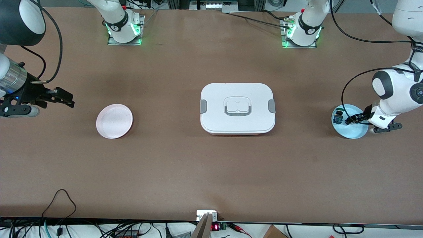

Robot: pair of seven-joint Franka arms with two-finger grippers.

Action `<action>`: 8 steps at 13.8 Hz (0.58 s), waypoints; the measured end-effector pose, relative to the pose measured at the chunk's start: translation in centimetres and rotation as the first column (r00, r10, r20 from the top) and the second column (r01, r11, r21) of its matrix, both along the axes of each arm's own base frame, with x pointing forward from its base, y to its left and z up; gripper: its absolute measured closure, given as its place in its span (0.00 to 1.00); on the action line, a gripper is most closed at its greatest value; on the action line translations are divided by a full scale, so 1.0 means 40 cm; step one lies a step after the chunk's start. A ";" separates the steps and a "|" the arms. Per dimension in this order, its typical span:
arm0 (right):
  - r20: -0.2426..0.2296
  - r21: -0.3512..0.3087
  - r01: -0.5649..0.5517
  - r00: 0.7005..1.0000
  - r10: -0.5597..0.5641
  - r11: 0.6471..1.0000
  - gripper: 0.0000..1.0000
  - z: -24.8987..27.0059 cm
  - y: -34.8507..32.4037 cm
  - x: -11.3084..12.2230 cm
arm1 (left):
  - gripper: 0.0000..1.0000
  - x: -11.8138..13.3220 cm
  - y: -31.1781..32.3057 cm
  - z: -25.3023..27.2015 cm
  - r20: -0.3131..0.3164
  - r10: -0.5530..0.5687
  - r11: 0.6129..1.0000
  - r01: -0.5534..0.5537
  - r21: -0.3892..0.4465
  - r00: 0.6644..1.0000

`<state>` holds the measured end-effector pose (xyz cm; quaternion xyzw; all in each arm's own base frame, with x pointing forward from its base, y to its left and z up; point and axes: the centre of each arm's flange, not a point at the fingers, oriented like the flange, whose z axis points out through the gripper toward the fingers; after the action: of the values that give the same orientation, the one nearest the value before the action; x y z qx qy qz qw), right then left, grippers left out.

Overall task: Transfer orange switch to right arm and place
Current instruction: 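Lower the left gripper and grasp the orange switch on the plate, then lift the switch over the white box while the right gripper approaches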

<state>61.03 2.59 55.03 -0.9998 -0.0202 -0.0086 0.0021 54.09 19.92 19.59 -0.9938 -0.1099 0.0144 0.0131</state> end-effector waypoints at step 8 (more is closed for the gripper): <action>-0.090 -0.003 -0.033 0.995 0.033 0.999 0.00 -0.078 0.049 -0.015 | 0.28 -0.002 -0.001 -0.043 0.002 -0.001 1.000 0.001 0.000 1.000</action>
<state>60.45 4.55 51.92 -0.9987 -0.0367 0.0367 0.0007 54.01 19.86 17.88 -0.9938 -0.1092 0.0134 0.0128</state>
